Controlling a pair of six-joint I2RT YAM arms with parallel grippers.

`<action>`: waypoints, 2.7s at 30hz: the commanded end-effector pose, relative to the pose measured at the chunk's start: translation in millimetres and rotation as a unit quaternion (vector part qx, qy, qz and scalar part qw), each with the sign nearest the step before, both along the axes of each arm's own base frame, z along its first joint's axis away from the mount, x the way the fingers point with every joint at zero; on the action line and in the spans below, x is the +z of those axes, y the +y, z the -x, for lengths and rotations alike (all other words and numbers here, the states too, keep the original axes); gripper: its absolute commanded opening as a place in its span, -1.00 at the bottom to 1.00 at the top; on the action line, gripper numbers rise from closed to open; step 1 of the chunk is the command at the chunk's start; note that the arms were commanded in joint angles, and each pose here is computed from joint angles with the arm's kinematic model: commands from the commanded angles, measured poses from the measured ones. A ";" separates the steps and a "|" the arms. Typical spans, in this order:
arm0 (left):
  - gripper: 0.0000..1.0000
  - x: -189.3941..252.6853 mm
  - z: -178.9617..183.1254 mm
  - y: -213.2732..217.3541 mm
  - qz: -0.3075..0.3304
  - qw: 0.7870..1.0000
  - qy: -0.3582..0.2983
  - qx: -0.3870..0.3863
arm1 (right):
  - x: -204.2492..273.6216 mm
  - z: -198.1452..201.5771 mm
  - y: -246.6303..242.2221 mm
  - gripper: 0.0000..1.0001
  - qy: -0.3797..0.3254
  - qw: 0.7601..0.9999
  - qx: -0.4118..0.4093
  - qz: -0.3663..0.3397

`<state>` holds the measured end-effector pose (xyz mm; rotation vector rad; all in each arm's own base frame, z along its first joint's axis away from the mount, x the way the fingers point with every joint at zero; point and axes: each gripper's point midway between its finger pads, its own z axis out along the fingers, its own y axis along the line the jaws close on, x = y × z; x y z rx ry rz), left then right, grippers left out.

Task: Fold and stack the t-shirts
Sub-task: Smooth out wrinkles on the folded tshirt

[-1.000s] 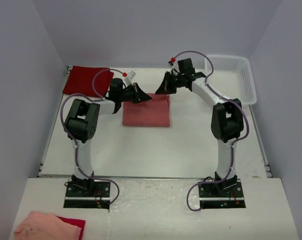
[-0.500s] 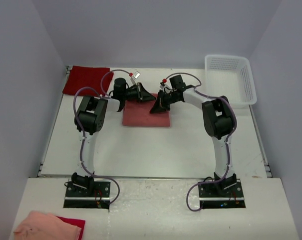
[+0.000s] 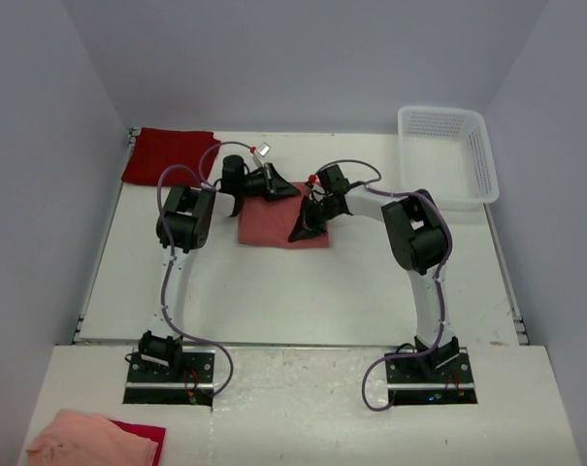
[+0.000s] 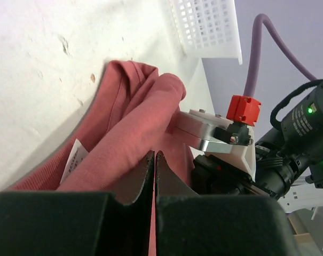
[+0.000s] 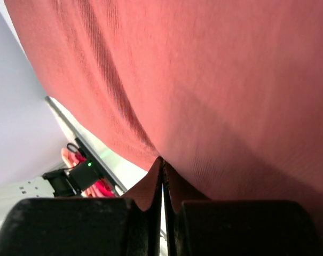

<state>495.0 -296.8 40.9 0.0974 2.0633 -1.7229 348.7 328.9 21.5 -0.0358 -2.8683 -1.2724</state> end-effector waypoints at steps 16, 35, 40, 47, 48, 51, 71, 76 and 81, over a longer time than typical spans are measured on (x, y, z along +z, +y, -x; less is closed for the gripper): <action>-1.00 30.8 -110.6 44.7 0.042 0.995 -0.075 0.045 | 11.8 25.9 -24.6 -1.00 -0.024 0.998 -0.019 0.062; -1.00 134.3 7.7 45.3 -0.028 0.994 -0.092 0.057 | 109.9 -21.8 -31.7 -1.00 -0.168 0.982 0.008 0.086; -1.00 83.7 57.4 35.6 -0.073 0.995 -0.029 0.054 | 113.2 -73.5 -25.0 -1.00 -0.148 0.989 -0.005 0.027; -1.00 44.6 84.5 29.1 -0.106 0.993 -0.002 0.057 | 70.8 -104.8 -30.0 -1.00 -0.075 0.997 -0.007 -0.022; -1.00 38.1 89.9 29.1 -0.110 0.992 0.006 0.058 | 63.0 -105.6 -31.0 -1.00 -0.064 0.998 -0.008 -0.023; -1.00 34.0 96.8 30.7 -0.117 0.991 0.009 0.064 | 48.1 -104.5 -36.7 -1.00 -0.040 0.999 -0.017 -0.018; -1.00 -53.3 164.6 81.5 -0.255 0.957 0.095 0.096 | 12.8 -66.9 -54.5 -1.00 0.070 0.995 -0.057 0.030; -1.00 -65.3 180.7 85.8 -0.258 0.956 0.106 0.092 | 14.5 -66.3 -59.4 -1.00 0.060 0.995 -0.064 0.045; -1.00 -64.8 206.2 92.4 -0.256 0.954 0.120 0.097 | 13.2 -57.4 -63.1 -1.00 0.062 0.994 -0.070 0.049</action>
